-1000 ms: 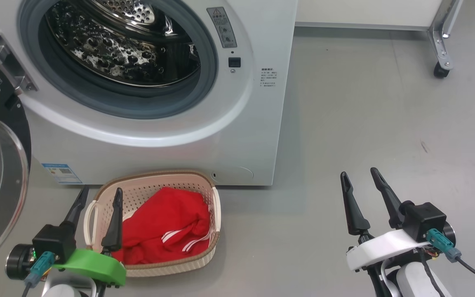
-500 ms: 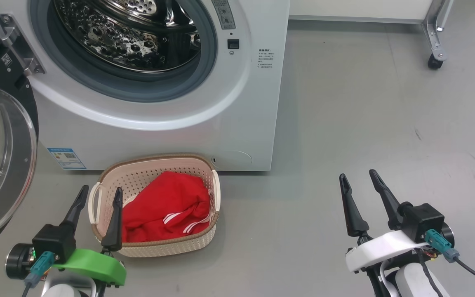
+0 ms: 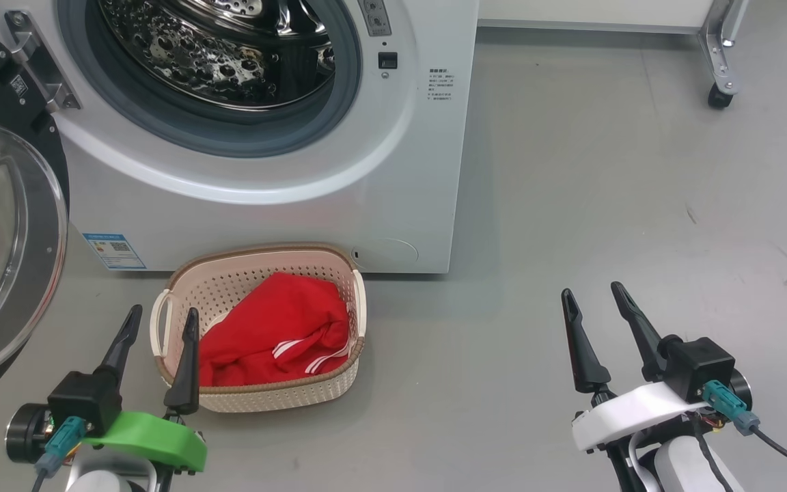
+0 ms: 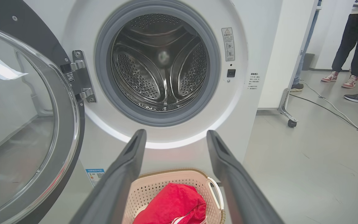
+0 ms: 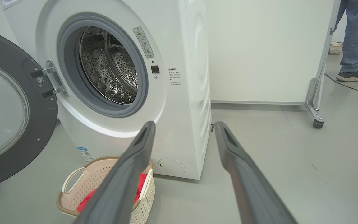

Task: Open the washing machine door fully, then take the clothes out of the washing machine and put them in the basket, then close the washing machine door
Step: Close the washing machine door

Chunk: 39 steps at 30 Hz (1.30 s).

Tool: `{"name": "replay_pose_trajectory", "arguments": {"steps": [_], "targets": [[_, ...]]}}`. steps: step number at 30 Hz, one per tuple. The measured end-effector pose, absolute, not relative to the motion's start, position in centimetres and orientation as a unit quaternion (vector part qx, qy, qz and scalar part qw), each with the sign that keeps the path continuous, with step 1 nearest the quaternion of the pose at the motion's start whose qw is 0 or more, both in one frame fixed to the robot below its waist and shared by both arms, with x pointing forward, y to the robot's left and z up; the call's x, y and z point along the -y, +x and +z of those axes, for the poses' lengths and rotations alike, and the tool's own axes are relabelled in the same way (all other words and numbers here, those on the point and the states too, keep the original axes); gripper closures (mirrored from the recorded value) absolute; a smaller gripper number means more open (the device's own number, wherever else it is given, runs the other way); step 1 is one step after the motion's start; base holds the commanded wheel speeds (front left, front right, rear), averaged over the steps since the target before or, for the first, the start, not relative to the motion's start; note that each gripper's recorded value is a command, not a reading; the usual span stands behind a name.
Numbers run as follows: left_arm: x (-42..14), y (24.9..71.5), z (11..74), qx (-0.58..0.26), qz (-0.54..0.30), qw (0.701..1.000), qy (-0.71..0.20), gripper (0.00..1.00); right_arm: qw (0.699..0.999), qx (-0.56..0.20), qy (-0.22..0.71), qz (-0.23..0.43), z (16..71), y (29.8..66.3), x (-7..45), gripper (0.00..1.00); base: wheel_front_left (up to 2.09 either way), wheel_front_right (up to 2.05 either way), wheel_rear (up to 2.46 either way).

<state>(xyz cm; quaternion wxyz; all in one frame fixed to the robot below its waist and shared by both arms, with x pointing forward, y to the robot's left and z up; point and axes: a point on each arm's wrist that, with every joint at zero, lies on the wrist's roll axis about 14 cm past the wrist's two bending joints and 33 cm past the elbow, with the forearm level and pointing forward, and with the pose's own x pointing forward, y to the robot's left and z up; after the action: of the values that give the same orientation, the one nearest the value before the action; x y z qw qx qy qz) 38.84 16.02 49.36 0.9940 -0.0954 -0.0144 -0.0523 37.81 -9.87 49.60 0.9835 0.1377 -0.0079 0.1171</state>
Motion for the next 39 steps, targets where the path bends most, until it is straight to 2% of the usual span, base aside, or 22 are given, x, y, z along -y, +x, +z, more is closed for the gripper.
{"name": "replay_pose_trajectory", "arguments": {"steps": [39], "targets": [[-16.12,38.92,48.83,0.008,-0.048,0.994,-0.097,0.00,0.983,0.002,0.139,0.117,49.16,38.14,9.82,0.00,-0.10,0.10,0.00]]}}
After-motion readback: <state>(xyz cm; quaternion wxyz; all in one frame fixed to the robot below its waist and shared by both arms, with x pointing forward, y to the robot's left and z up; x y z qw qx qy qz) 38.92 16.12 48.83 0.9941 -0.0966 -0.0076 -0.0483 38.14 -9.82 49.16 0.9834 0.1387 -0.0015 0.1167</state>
